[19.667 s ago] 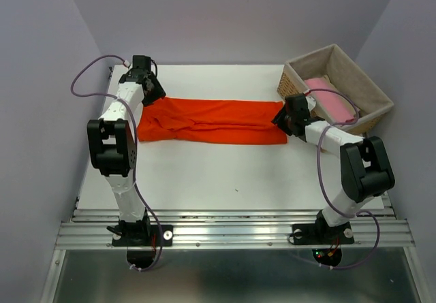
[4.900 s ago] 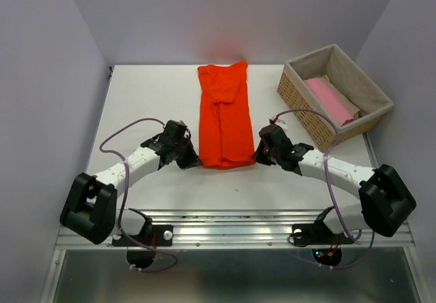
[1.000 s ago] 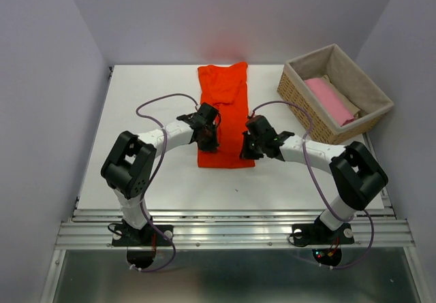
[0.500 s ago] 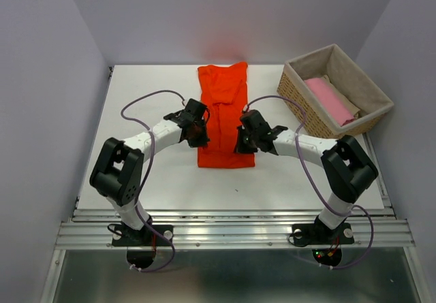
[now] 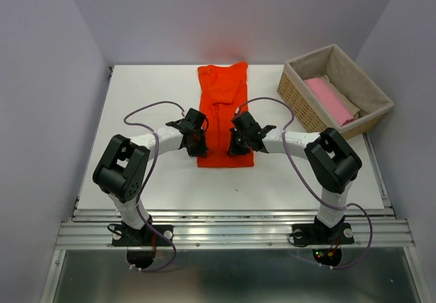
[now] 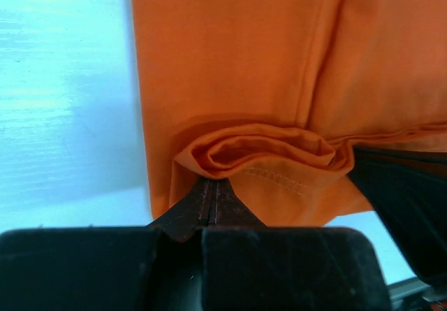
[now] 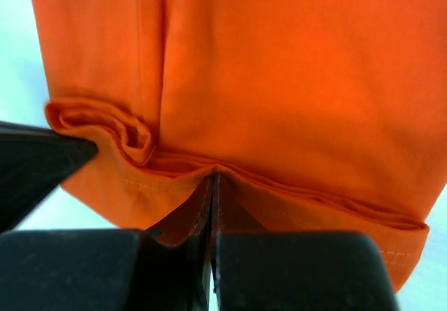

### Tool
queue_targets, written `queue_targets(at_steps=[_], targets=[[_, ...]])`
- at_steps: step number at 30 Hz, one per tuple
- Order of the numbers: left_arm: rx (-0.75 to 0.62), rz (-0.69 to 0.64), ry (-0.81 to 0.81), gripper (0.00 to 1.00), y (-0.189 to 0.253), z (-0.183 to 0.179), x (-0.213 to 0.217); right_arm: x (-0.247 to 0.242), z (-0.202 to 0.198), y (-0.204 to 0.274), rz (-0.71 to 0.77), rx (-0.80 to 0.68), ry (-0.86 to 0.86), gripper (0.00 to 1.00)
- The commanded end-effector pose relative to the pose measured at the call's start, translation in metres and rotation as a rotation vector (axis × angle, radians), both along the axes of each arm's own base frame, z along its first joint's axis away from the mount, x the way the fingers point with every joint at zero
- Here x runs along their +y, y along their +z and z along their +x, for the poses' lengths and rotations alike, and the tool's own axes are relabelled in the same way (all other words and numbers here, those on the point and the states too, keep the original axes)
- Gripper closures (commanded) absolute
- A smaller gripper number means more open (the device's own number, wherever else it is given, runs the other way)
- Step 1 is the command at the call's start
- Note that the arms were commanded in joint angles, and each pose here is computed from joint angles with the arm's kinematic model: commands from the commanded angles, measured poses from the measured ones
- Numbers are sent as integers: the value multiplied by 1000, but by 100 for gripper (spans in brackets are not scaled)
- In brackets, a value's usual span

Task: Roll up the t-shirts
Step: Roll the T-shirt to the center of the board.

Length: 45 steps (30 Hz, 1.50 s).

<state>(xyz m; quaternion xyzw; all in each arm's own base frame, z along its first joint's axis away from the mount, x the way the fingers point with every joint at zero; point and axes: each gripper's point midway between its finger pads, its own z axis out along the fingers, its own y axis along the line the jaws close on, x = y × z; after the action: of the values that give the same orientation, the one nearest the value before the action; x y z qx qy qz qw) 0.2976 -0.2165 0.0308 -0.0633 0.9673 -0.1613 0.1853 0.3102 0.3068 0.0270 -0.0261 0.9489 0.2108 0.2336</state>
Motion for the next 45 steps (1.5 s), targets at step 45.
queue_targets(at_steps=[45], targets=[[-88, -63, -19, 100, 46, -21, 3, -1, -25, 49, 99, -85, 8, 99]])
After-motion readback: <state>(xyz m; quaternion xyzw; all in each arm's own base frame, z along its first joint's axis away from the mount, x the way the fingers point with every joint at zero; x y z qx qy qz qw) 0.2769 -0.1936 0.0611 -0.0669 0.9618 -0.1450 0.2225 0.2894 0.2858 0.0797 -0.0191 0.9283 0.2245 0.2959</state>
